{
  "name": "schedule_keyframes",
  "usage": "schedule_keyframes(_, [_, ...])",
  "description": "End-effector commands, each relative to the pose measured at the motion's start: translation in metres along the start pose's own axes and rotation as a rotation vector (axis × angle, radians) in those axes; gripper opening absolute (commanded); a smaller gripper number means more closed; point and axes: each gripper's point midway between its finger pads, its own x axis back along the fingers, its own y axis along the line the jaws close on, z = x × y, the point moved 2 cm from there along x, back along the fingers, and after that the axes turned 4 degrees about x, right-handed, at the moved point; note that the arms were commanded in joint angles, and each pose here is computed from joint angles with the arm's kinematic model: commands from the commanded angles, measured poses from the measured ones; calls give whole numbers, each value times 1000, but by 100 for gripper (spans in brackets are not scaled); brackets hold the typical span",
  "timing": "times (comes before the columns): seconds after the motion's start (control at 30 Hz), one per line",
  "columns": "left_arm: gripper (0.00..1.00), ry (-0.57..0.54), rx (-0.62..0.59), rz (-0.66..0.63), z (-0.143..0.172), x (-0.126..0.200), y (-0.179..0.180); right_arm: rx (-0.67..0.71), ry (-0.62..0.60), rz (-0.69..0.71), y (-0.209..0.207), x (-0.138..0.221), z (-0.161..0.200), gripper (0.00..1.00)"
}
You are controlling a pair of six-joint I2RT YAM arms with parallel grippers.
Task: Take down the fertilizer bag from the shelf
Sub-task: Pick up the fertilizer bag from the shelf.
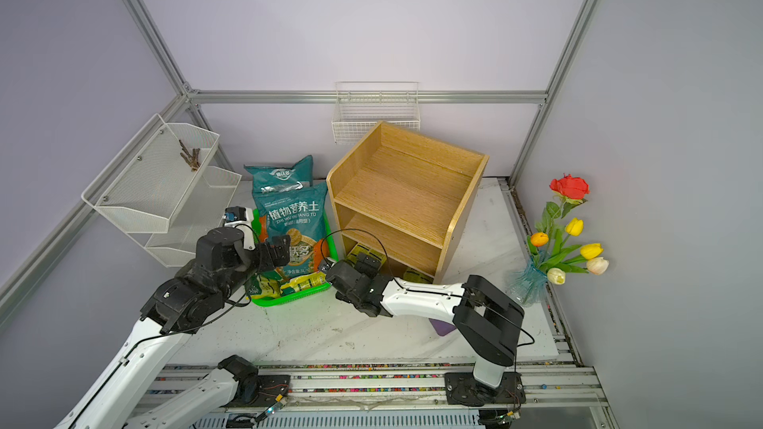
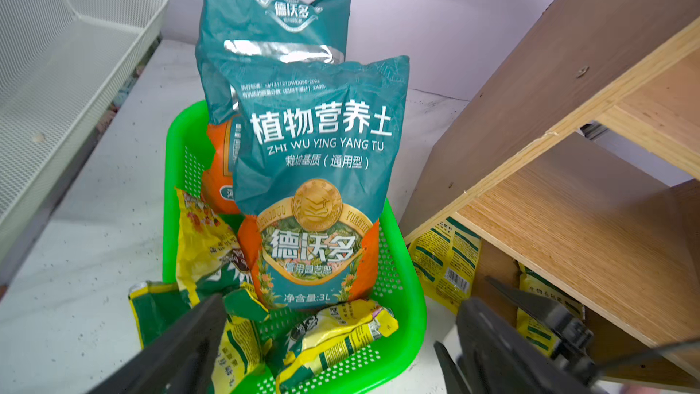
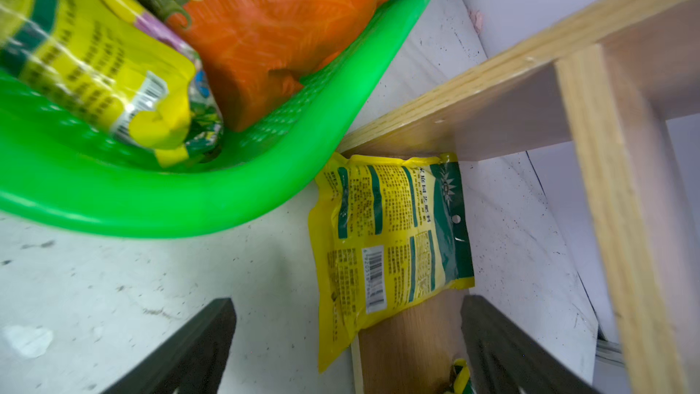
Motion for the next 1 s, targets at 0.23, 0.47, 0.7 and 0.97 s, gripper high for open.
schedule_keyframes(0.23, [100, 137, 161, 25, 54, -7, 10, 36, 80, 160, -25, -47, 8, 98])
schedule_keyframes(0.47, [100, 137, 195, 22, 55, -5, 12, 6, 81, 137, -24, -59, 12, 74])
schedule_keyframes(0.7, [100, 131, 206, 25, 50, -6, 9, -44, 28, 70, -22, -48, 8, 33])
schedule_keyframes(0.97, [100, 179, 225, 110, 58, -16, -7, -160, -36, 23, -39, -9, 2, 1])
